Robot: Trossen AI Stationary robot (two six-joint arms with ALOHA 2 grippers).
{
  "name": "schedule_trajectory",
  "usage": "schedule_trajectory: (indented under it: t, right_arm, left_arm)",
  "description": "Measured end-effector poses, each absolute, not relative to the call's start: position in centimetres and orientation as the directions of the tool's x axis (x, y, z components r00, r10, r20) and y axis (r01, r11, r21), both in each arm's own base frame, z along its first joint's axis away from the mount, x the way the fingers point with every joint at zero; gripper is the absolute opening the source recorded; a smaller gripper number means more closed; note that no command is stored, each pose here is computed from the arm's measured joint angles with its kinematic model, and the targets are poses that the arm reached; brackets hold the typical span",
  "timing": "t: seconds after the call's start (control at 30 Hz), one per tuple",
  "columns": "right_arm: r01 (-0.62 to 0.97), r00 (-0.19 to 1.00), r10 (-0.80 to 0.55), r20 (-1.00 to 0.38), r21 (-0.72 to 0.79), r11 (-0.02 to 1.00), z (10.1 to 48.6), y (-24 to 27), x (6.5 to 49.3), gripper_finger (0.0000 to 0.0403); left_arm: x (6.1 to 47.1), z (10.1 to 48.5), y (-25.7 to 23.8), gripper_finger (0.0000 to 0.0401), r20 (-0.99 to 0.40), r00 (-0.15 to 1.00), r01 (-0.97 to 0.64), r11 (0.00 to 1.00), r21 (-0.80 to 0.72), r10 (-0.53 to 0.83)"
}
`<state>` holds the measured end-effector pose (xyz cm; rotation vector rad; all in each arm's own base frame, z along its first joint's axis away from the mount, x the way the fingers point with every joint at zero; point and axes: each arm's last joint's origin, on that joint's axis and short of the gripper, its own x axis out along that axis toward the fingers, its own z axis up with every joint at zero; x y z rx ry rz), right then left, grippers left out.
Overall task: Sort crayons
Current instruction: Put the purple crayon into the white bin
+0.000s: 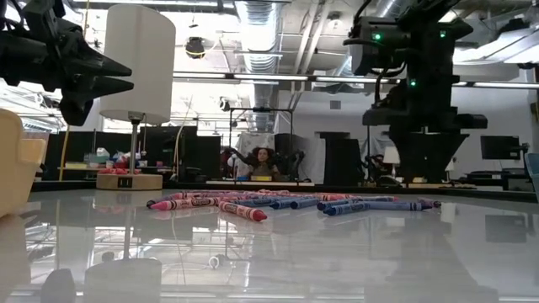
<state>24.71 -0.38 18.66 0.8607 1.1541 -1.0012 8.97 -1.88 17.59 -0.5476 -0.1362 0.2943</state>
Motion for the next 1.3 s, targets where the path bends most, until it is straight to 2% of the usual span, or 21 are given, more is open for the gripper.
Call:
schedule_trajectory:
  t: [0.27,0.97,1.3]
  right_arm:
    - [0.962,0.097,-0.238,-0.966,0.030,0.271,18.6,-0.5,24.7,0.0213]
    - [0.976,0.096,-0.234,-0.967,0.045,0.213,18.6,-0.5,24.7,0.0208]
    - [0.980,0.134,-0.173,-0.976,0.105,0.168,15.3,0.6,23.3,0.0208]
  left_arm:
    - [9.0,17.6,-1.9,0.0108,0.047,0.948,-0.241,0.806,-0.541,0.315]
    - [9.0,17.6,-1.9,0.0108,0.047,0.947,-0.241,0.804,-0.544,0.316]
    - [9.0,17.4,-1.9,0.0108,0.034,0.948,-0.247,0.802,-0.544,0.316]
